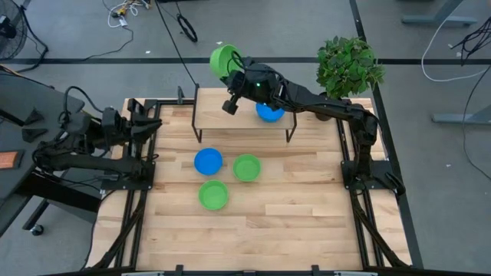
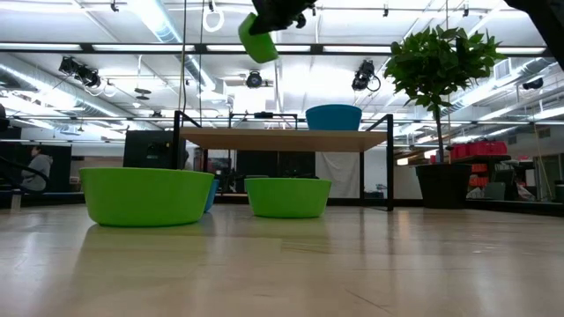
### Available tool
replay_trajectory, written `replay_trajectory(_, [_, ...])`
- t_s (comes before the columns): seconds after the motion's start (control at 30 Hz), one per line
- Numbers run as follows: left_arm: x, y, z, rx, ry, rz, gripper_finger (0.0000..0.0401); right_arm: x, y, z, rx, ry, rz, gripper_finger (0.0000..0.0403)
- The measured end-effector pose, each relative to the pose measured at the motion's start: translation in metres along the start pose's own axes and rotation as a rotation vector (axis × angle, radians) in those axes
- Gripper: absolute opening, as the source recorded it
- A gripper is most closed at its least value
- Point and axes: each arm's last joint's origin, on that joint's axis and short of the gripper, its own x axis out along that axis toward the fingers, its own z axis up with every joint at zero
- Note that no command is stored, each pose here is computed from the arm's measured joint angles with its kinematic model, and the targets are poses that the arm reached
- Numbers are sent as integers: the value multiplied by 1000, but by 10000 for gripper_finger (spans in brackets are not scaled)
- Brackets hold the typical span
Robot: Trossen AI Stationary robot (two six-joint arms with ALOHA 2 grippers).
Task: Pick & Place Mini bowls
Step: Put the right green bowl on the shelf
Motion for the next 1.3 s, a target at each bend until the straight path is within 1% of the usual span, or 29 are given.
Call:
replay_trajectory(0.1, [0,-1,0,-30,0,-22,48,0,0,0,-21,-7,21,1])
replay_trajectory(0.17, [0,-1,0,-54,1,-25,48,0,1,0,-59,-11,30,1])
replay_trajectory(0.23, [0,-1,0,-80,1,-25,48,0,1,0,-128,-12,30,1])
replay_trajectory(0.3, [0,-1,0,-107,2,-25,48,0,1,0,-224,-12,31,1])
replay_trajectory(0.4, [0,-1,0,-141,3,-25,48,-1,3,-1,-397,1,43,1])
replay_trajectory(0.47, [0,-1,0,-153,2,-19,48,-1,6,-3,-535,17,57,1])
replay_trajectory(0.57, [0,1,0,-162,-3,37,48,-3,10,-5,-760,73,28,1])
replay_trajectory(0.73, [1,3,-1,-175,-6,117,48,-7,13,-8,-1175,267,-73,1])
replay_trajectory(0.8, [2,4,-2,-171,-2,155,48,-9,13,-8,-1291,360,-121,1])
replay_trajectory(0.83, [3,5,-2,-169,0,182,48,-10,13,-8,-1329,400,-140,1])
replay_trajectory(0.93, [9,6,-6,-153,19,257,48,-12,15,-9,-1374,476,-169,1])
replay_trajectory(1.1, [30,5,-16,-81,91,371,48,-15,20,-10,-1393,497,-153,1])
replay_trajectory(1.3, [59,5,-11,84,155,549,48,-17,24,-15,-1435,527,-99,1])
